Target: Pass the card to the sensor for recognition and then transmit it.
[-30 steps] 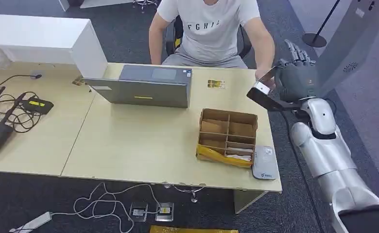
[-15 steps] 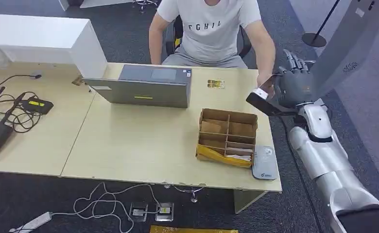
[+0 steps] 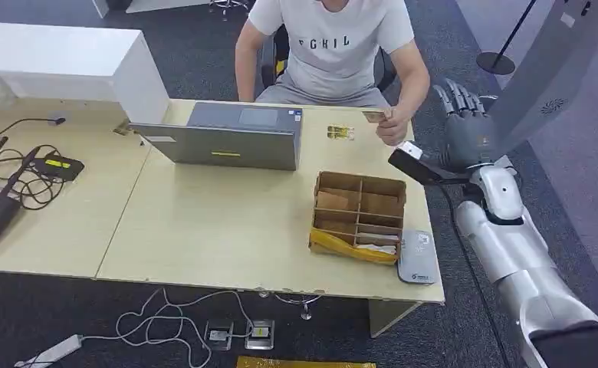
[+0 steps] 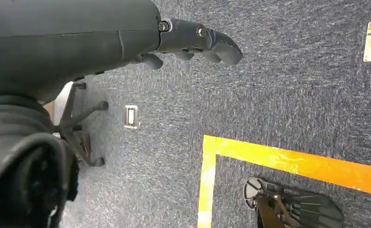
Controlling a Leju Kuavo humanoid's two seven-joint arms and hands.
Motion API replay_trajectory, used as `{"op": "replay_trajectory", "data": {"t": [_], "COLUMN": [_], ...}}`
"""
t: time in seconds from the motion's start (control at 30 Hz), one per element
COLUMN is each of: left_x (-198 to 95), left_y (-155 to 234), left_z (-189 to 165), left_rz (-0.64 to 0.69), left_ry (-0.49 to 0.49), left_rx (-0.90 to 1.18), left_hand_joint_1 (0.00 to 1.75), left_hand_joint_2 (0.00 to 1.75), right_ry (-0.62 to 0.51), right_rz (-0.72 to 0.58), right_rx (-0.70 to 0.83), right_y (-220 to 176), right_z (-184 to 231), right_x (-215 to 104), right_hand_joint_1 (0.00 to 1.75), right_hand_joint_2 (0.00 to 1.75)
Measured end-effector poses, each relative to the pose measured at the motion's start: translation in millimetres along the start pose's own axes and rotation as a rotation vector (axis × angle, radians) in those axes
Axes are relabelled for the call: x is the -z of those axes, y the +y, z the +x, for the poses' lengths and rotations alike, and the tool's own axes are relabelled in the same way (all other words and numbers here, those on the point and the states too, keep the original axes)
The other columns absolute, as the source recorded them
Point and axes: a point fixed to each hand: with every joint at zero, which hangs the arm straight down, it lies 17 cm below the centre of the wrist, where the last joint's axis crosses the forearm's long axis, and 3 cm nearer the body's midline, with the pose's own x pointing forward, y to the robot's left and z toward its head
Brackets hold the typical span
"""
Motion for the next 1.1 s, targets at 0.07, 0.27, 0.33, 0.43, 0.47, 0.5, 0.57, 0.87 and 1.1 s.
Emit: {"op": "replay_trajectory", "data": {"t": [0.07, 0.27, 0.33, 0.43, 0.47, 0.5, 0.57, 0.87, 1.1], "left_x": [-0.1, -0.1, -0.2, -0.2, -0.2, -0.2, -0.2, -0.2, -0.5], "left_y": [-0.3, -0.4, -0.8, -1.0, -0.9, -0.9, -1.1, -1.0, -2.6], "left_z": [0.0, -0.2, -0.3, -1.5, -1.2, -1.2, -2.5, -11.9, -7.6], "left_rz": [0.0, 0.002, 0.001, -0.001, -0.001, -0.001, -0.004, -0.015, -0.01], "left_ry": [0.0, 0.001, 0.001, 0.002, 0.0, 0.0, 0.002, 0.003, -0.004], "left_rx": [0.001, 0.001, 0.001, 0.002, 0.002, 0.002, 0.002, 0.008, -0.018], "left_hand_joint_1": [0.0, 0.0, 0.0, 0.0, 0.0, 0.0, 0.0, 0.0, 0.0], "left_hand_joint_2": [0.0, 0.0, 0.0, 0.0, 0.0, 0.0, 0.0, 0.0, 0.0], "right_ry": [-0.002, -0.018, -0.032, -0.067, -0.071, -0.063, -0.051, 0.027, 0.469], "right_rz": [-0.013, -0.105, -0.166, -0.256, -0.275, -0.282, -0.271, -0.098, -0.037], "right_rx": [0.01, 0.052, 0.064, 0.02, -0.009, -0.044, -0.158, -0.543, -0.538], "right_y": [-3.0, -23.4, -38.5, -66.5, -75.4, -82.4, -93.9, -131.1, -151.0], "right_z": [0.5, 0.5, -6.4, -22.7, -34.9, -50.0, -89.8, -261.1, -397.5], "right_x": [1.0, 4.7, 5.2, 7.5, 8.5, 9.7, 5.6, -68.7, -183.2], "right_hand_joint_1": [0.0, 0.0, 0.0, 0.0, 0.0, 0.0, 0.0, 0.0, 0.0], "right_hand_joint_2": [0.0, 0.0, 0.0, 0.0, 0.0, 0.0, 0.0, 0.0, 0.0]}}
